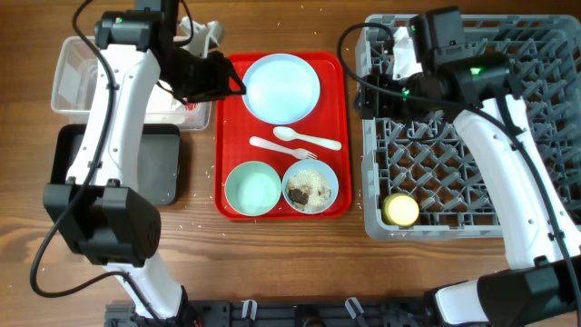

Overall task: Sort waste into correct bins and load items into the dishwasher rack
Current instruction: 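Grasp the bowl of rice scraps with the left gripper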

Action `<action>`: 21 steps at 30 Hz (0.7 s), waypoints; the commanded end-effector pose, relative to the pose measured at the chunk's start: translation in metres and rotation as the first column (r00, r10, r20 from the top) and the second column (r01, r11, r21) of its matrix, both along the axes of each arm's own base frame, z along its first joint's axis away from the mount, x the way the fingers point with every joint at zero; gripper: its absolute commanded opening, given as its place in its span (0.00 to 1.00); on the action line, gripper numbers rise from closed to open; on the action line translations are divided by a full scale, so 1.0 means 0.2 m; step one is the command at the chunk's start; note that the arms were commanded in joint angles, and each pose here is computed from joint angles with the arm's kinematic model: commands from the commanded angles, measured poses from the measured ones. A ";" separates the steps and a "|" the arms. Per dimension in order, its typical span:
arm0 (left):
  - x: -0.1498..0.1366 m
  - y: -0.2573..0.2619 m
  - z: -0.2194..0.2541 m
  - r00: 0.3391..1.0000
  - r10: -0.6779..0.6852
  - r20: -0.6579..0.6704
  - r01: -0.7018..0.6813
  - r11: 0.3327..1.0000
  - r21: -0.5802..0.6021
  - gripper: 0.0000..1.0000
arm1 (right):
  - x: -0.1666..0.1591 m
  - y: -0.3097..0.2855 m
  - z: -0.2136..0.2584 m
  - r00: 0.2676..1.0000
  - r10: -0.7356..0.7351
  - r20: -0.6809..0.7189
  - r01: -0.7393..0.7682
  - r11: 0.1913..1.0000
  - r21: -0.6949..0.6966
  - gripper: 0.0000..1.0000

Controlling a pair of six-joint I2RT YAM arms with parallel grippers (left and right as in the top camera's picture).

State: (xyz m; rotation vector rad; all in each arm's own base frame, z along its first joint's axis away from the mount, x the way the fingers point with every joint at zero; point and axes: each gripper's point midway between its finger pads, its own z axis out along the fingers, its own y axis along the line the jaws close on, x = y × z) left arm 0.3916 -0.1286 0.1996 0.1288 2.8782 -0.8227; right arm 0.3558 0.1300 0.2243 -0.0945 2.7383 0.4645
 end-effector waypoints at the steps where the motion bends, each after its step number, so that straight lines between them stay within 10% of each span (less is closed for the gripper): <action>1: -0.09 -0.15 0.03 0.997 -0.081 0.017 0.079 0.995 0.065 0.46 | 0.07 -0.05 0.02 0.998 -0.027 0.053 0.029 0.999 -0.034 0.79; 6: -0.21 -0.33 -0.22 0.992 -0.116 -0.039 0.123 0.949 0.291 0.52 | 0.12 -0.13 0.04 0.994 -0.087 0.065 0.087 0.996 0.008 0.80; 21: -0.40 -0.45 -0.45 0.980 0.102 -0.171 -0.032 0.928 0.372 0.38 | 0.04 0.05 0.00 0.999 0.034 0.036 -0.034 0.999 -0.015 0.80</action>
